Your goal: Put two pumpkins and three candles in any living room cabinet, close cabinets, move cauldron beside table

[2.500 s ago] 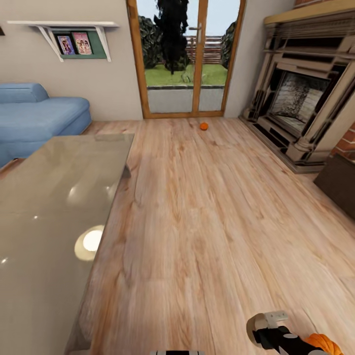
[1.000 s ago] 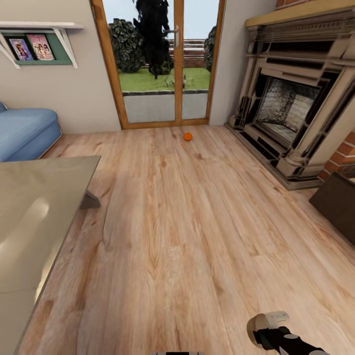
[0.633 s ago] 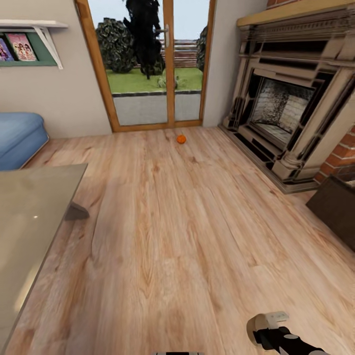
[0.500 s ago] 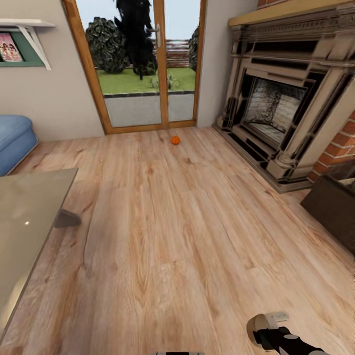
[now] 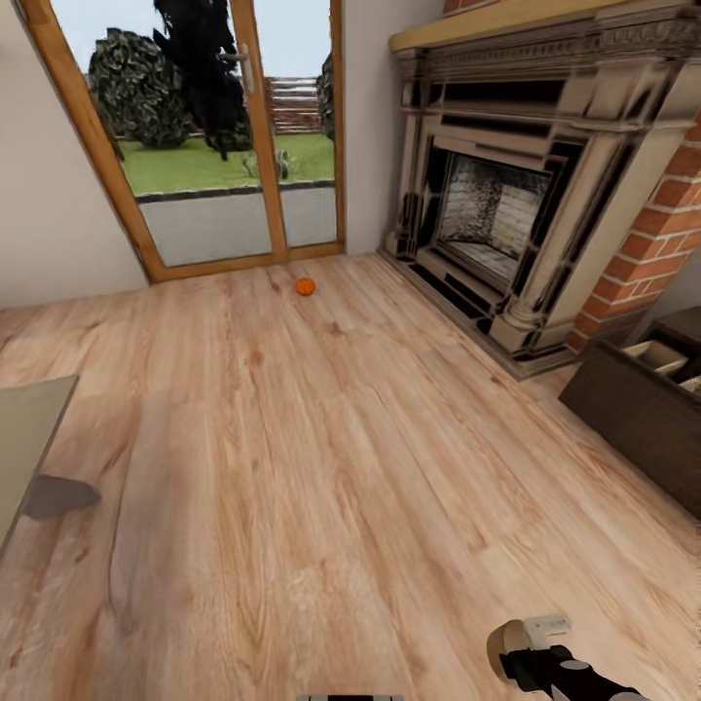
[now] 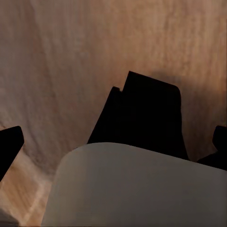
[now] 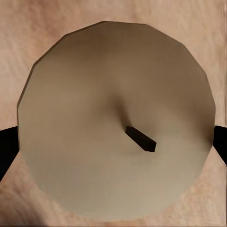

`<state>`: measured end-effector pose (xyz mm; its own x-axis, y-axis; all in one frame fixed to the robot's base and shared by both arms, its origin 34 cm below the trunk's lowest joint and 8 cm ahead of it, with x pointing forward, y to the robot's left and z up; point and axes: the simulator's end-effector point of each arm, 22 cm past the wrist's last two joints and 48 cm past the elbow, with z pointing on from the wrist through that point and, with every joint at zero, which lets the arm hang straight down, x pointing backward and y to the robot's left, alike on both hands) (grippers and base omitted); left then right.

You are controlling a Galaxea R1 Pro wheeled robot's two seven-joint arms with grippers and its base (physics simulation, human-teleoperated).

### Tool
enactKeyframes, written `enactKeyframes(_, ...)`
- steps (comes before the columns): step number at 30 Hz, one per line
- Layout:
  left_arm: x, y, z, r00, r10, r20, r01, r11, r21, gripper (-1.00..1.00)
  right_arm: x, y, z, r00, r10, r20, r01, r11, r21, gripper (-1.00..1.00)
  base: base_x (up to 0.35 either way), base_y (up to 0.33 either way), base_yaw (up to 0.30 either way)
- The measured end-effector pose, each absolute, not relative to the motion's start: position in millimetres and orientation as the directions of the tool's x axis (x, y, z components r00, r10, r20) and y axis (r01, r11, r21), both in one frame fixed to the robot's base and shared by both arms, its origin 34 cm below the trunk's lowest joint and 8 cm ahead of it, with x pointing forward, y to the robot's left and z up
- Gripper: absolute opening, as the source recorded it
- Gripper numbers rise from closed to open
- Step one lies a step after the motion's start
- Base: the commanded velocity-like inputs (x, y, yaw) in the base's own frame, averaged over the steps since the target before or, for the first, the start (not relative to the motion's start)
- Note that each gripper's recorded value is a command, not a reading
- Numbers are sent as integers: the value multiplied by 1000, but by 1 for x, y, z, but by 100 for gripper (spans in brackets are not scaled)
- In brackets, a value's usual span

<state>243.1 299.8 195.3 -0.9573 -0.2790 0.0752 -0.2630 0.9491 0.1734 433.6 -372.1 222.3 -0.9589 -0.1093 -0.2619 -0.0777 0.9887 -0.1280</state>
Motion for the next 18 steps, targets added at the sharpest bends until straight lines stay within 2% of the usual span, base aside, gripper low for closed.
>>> enactKeyframes(8, 243, 300, 195, -957, -280, 75, -264, 949, 173, 100, 434, -372, 222, -959, -109, -262, -78, 989, -128, -100, 280, 2, -281)
enactKeyframes(18, 245, 300, 196, -957, -282, 72, -267, 948, 173, 100, 435, -372, 223, -958, -109, -265, -77, 989, -127, -100, 166, 0, -281)
